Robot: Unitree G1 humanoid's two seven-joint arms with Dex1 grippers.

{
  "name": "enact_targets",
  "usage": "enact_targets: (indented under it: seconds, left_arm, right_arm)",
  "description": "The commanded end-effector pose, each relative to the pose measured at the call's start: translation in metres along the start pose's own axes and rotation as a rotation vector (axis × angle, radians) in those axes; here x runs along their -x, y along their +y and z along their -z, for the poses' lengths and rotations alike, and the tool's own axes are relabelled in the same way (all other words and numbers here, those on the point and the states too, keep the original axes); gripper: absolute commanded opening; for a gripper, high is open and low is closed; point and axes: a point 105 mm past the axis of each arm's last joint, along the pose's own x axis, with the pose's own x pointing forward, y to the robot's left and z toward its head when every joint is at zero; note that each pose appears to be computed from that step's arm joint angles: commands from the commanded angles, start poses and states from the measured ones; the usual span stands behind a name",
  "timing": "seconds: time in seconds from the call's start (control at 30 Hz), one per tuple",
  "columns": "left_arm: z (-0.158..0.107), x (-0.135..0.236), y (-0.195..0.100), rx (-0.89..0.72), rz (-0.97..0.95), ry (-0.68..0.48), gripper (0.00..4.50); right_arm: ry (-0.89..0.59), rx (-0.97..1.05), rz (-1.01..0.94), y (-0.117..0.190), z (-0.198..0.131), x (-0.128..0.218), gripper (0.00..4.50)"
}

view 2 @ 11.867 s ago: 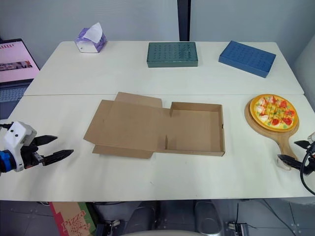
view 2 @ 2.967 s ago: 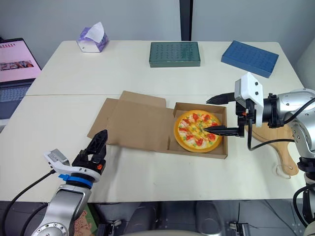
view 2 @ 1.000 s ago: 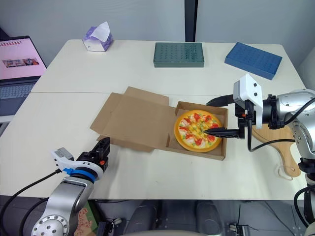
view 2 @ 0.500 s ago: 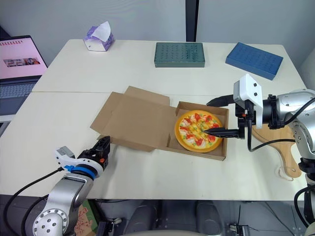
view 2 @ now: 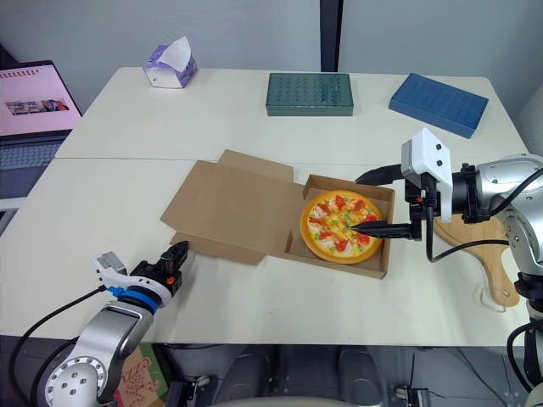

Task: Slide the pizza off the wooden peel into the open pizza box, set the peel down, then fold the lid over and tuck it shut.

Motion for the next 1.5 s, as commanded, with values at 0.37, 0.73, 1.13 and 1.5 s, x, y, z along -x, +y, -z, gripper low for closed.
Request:
enact_targets:
  seconds: [0.37, 0.73, 1.13, 1.5]
  left_arm:
    - [0.002, -0.005, -0.023, 0.057, 0.062, 0.007, 2.98]
    - [0.007, -0.009, -0.033, 0.097, 0.061, 0.001, 3.25]
    - [0.01, -0.012, -0.038, 0.109, 0.057, 0.003, 0.14]
    - [0.009, -0.006, -0.041, 0.053, 0.064, 0.005, 0.04]
  right_arm:
    - [-0.018, 0.062, -0.01, 0.004, -0.017, 0.002, 4.5]
    - [-0.074, 0.068, -0.073, 0.012, -0.03, -0.008, 4.5]
    - [-0.071, 0.067, -0.077, 0.013, -0.029, -0.009, 4.5]
    - [-0.053, 0.084, -0.011, 0.005, -0.022, -0.013, 4.5]
